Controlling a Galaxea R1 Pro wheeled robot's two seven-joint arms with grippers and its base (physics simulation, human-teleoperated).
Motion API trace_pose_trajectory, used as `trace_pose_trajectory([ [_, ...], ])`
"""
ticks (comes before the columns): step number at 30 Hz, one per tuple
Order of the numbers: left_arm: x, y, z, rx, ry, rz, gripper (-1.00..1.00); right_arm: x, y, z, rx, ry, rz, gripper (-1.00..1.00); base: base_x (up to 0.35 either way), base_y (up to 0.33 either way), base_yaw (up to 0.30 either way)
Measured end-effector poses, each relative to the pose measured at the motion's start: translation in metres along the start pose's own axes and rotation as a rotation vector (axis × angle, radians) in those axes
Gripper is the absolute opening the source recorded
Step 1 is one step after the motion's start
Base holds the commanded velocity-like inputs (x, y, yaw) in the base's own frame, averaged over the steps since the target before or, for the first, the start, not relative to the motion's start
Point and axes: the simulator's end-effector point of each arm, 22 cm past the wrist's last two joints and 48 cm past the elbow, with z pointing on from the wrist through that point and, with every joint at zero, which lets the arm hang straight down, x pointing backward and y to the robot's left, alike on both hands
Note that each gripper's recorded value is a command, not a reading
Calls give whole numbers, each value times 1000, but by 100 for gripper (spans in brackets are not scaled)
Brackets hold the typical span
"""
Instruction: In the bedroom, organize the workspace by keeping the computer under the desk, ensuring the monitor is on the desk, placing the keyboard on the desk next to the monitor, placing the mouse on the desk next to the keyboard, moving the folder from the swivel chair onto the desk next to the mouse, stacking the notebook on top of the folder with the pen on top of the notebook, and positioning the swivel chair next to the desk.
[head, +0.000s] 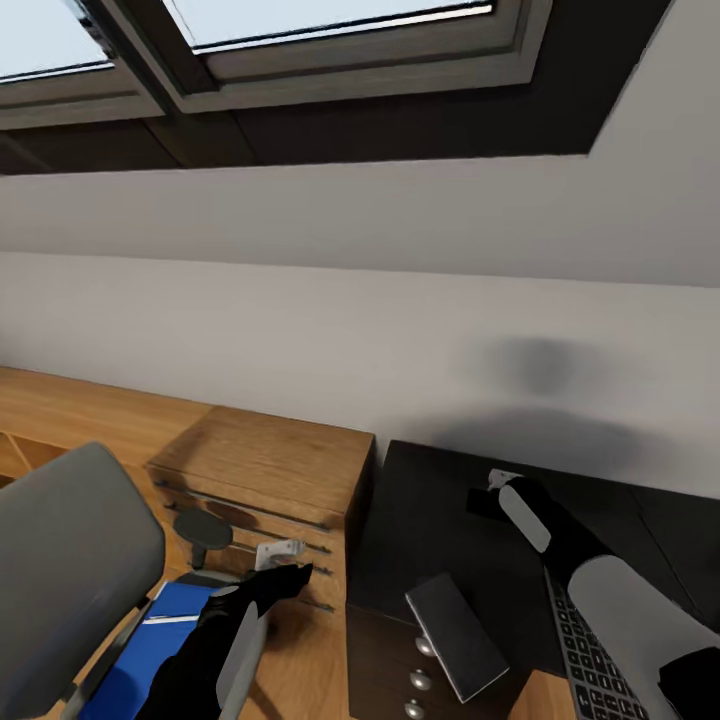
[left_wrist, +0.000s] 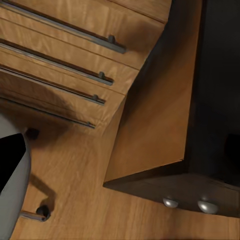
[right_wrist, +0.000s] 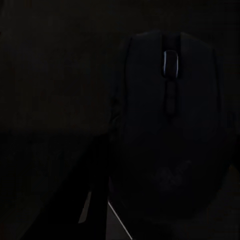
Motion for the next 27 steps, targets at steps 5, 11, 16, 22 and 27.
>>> trace_pose_trajectory([
  [5,-3,-1,-1,3,-5,-1,100,2,3,5,12,-19,-11,-100,63,0,0],
  [11,-22,-8,-6,31,-43,-49,100,-13,16,5,39,-110,-74,-100,8,0,0],
  [16,-23,-18,-11,76,-2,-124,100,-17,17,6,43,-138,-70,-100,1,0,0],
  [22,-7,-33,-25,125,150,-152,100,-14,15,7,45,-136,-71,-100,0,0,0],
  [27,1,-41,-50,151,204,-140,100,2,7,15,58,-95,-67,-100,0,0,0],
])
